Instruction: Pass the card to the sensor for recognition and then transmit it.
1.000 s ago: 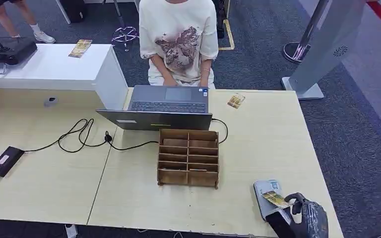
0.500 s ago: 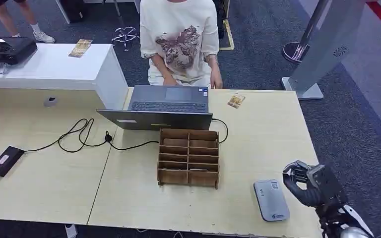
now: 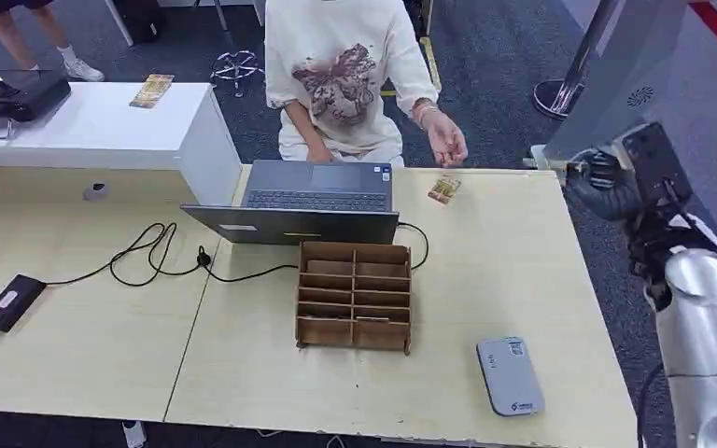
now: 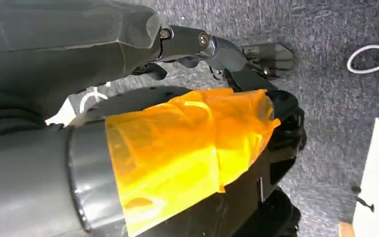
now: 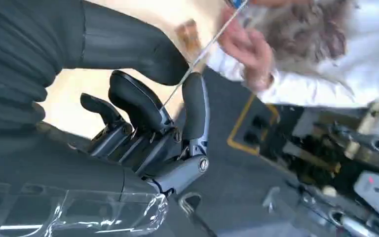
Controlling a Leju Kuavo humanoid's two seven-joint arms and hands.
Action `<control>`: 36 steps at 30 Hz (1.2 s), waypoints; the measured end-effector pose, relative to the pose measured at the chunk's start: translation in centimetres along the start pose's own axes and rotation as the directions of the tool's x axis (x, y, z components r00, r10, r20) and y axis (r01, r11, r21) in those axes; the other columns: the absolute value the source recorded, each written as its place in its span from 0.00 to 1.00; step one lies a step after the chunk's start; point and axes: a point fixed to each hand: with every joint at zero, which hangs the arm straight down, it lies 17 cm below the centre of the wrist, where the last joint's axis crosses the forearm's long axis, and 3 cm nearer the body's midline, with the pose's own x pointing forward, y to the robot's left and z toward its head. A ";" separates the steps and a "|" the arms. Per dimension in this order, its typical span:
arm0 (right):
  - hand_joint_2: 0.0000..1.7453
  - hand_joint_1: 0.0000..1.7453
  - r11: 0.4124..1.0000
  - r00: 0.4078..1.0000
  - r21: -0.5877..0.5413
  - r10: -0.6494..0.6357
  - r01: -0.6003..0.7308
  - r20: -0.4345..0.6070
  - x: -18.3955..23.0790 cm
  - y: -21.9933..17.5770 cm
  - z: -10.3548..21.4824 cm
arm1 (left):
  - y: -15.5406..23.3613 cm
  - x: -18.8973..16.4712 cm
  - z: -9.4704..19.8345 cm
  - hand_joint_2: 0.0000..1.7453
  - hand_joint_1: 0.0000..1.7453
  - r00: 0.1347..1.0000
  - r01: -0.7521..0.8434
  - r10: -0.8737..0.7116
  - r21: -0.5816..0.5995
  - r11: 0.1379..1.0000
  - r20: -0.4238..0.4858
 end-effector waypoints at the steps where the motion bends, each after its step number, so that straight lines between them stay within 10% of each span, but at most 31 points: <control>1: 1.00 1.00 0.999 1.000 -0.026 0.023 -0.023 0.011 1.2 -0.2 -1.5 | 0.0 0.1 0.0 0.00 0.00 1.000 0.007 -0.007 0.000 1.000 -0.001; 10: 1.00 1.00 0.888 0.908 -0.224 0.419 -0.402 0.029 8.3 0.4 -8.9 | 0.1 0.2 -0.1 0.00 0.00 0.998 0.054 -0.054 -0.004 0.999 -0.013; 16: 1.00 1.00 0.480 0.510 -0.303 0.860 -0.824 -0.024 9.5 1.6 -10.3 | -0.3 0.1 -0.3 0.00 0.00 0.994 0.104 -0.105 -0.020 0.994 -0.039; 21: 1.00 1.00 0.228 0.241 -0.213 0.970 -0.950 -0.036 5.8 2.8 -10.3 | -0.4 -0.1 -0.3 0.00 0.00 0.991 0.123 -0.125 -0.024 0.992 -0.057; 36: 1.00 0.84 0.182 0.186 -0.076 0.982 -0.980 -0.043 -0.1 2.6 -9.2 | -0.3 -0.5 -0.2 0.00 0.00 0.989 0.131 -0.132 -0.025 0.991 -0.065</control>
